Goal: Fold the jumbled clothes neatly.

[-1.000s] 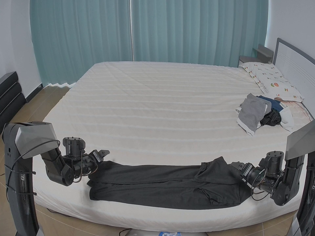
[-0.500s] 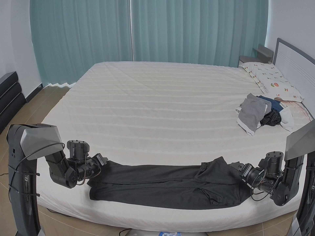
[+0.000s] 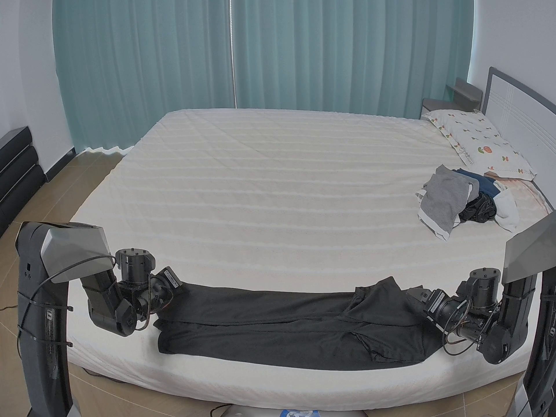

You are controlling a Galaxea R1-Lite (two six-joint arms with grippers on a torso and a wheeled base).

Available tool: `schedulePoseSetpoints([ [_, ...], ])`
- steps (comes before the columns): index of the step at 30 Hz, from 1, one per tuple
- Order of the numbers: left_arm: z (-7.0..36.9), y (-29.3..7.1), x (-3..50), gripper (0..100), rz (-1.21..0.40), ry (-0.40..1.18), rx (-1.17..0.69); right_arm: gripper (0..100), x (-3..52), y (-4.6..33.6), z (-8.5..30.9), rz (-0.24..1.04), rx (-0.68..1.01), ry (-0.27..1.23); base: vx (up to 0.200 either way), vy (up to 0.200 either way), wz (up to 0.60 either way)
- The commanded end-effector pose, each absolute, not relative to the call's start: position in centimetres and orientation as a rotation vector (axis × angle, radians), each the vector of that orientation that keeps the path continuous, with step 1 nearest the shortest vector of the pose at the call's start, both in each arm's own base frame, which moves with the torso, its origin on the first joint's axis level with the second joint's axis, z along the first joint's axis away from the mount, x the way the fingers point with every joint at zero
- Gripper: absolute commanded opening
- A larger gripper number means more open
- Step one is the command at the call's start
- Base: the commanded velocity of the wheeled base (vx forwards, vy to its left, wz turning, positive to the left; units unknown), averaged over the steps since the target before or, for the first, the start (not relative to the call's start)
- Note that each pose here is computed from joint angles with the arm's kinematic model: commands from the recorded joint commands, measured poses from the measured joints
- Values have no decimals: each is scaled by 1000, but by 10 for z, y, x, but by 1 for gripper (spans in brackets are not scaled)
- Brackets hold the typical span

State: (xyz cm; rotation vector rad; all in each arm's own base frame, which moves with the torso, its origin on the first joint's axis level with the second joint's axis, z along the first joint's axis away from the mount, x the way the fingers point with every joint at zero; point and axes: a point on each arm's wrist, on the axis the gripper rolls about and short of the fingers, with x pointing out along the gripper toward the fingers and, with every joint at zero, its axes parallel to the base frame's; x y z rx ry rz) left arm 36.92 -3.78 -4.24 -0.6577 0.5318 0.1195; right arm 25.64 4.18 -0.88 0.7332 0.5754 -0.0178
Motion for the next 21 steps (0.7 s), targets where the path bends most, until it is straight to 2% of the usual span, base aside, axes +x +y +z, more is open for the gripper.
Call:
schedulePoseSetpoints([
  [1, -49, -36, 368, 0, 137, 543, -656, 100, 256, 42, -9, -16, 734, 573, 0, 0, 0],
  [21, -51, -19, 369, 0, 190, 529, -665, 100, 255, 42, -9, -18, 735, 576, 0, 0, 0],
])
